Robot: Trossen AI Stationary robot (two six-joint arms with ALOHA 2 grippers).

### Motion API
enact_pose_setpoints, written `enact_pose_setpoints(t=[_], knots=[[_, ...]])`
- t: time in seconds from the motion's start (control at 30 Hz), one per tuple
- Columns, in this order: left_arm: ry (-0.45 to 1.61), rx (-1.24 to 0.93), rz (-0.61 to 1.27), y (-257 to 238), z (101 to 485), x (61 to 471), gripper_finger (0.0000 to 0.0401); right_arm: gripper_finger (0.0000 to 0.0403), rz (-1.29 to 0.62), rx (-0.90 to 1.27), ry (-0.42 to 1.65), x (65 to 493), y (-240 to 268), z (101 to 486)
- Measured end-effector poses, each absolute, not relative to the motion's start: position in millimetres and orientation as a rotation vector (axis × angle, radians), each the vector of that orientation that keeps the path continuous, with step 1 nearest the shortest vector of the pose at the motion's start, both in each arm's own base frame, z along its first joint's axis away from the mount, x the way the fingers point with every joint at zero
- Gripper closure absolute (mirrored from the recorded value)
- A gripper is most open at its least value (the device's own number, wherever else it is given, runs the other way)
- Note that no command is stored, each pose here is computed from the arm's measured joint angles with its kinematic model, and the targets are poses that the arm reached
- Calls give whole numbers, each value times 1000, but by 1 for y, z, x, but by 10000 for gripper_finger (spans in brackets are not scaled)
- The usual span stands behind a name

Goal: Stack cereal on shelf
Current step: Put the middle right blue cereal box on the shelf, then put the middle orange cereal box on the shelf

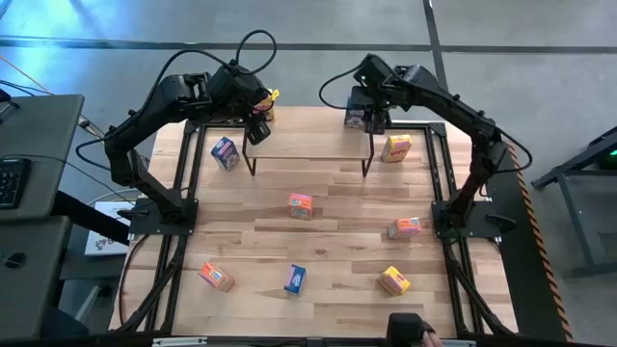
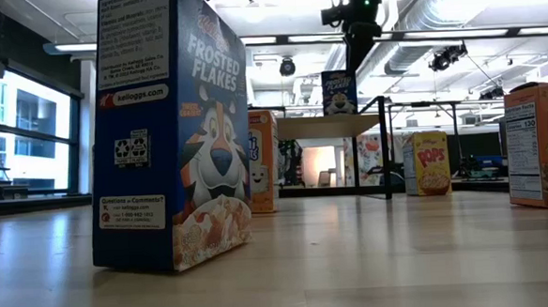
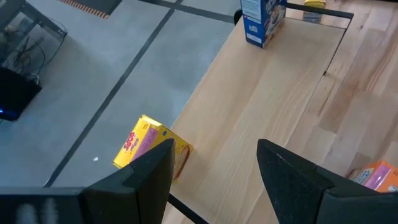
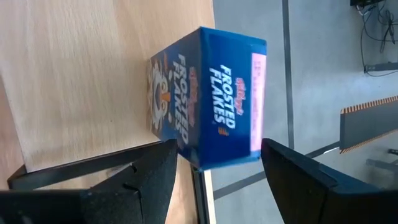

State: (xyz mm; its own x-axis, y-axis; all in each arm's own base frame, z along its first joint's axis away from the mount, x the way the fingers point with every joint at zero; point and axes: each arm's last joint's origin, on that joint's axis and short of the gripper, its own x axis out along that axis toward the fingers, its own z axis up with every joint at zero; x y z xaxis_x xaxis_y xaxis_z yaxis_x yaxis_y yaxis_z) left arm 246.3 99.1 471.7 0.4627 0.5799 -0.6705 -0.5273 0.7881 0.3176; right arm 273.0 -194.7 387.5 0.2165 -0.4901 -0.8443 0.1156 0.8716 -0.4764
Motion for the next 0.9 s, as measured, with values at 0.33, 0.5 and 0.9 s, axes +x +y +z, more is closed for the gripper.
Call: enact_pose_setpoints(t=[0.33,0.5,0.9], knots=[[846,51,675,99,472,246,181,178,-479,-353,1246,260,-186,404],[832,-23,578,96,471,248,181,178,-494,-333,1213,254,-174,413],[872,25,374,62,468,256,181,178,-480,-301,1066,240,-121,442]])
